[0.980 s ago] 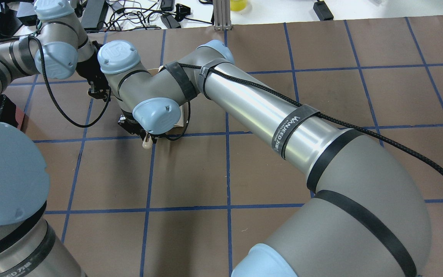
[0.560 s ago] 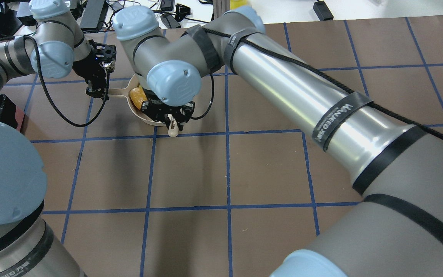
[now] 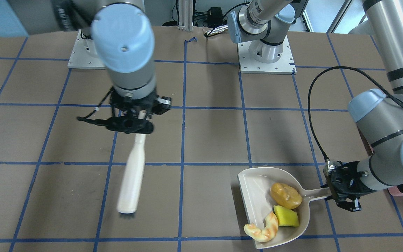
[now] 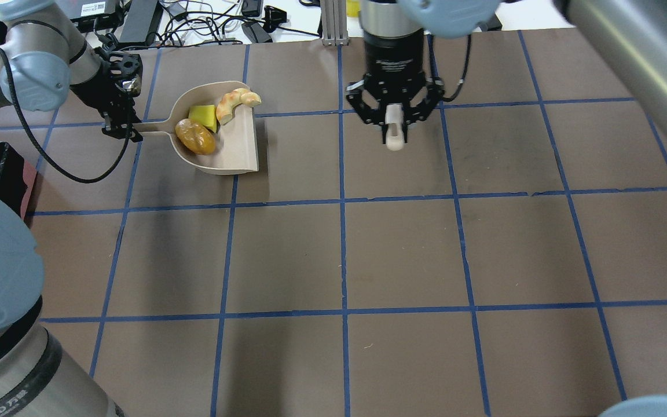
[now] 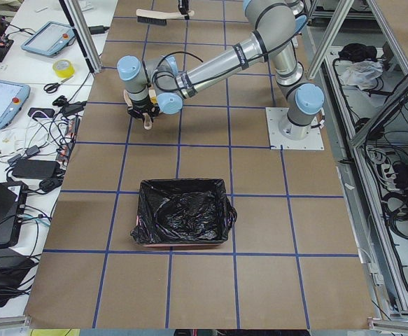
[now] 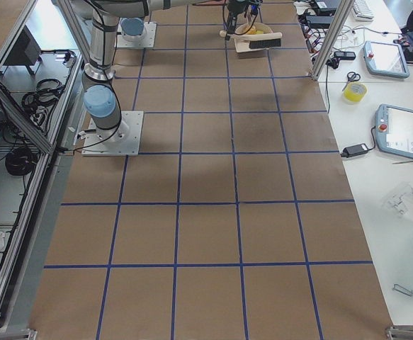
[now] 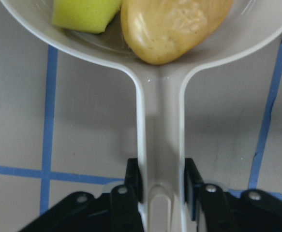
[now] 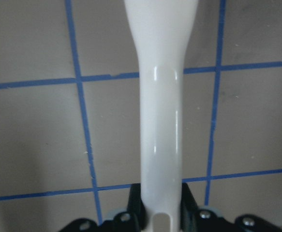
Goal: Sweep and dump trash into bin
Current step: 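Lift the dustpan with the left gripper while the right gripper returns the brush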
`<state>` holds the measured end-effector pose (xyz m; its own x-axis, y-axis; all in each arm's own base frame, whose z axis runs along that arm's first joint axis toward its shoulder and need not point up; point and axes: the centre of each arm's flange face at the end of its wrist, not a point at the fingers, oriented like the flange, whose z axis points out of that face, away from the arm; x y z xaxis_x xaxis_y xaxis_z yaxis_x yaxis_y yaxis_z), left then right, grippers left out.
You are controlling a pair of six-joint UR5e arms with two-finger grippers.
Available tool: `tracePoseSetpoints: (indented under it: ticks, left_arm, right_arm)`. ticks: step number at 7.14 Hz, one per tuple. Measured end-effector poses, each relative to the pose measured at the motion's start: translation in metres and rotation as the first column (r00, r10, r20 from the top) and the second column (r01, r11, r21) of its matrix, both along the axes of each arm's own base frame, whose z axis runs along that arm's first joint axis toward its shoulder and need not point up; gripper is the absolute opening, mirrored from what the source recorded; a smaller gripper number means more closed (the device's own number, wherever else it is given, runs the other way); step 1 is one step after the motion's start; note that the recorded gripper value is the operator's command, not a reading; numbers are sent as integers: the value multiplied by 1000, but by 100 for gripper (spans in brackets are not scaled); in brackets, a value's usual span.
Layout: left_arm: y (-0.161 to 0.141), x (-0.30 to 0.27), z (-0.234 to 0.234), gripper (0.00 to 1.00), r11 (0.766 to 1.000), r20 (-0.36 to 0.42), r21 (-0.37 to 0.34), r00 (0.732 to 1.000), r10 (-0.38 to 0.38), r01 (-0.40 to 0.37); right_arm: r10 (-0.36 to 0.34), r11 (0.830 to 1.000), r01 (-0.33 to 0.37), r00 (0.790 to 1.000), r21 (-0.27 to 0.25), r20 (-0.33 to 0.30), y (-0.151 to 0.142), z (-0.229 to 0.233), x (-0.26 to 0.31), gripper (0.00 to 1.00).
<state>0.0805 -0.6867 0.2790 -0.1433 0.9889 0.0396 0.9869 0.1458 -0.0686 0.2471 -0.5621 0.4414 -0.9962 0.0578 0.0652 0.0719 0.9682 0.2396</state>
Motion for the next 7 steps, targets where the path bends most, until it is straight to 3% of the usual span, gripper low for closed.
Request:
tracePoseSetpoints:
  ticks: [2,3,5,7]
  left_arm:
    - [16,82,26,23,999,-23,22,999,-31,31]
    - [29,129,39,23,998,-43,37,998,-49,51]
    - [53,204,71,22,992,-73,51,991,-110,114]
    - [86,269,94,19,980,-73,57,980,-187,192]
  right_arm:
    - [1,997,-2,1000,81,13,9,-28,-130,0]
    - [27,996,-29,999,86,29,10,-51,-188,0]
    - [92,994,-94,995,46,40,15,-107,-277,0]
    - [125,992,-125,992,4,29,16,-157,-325,0]
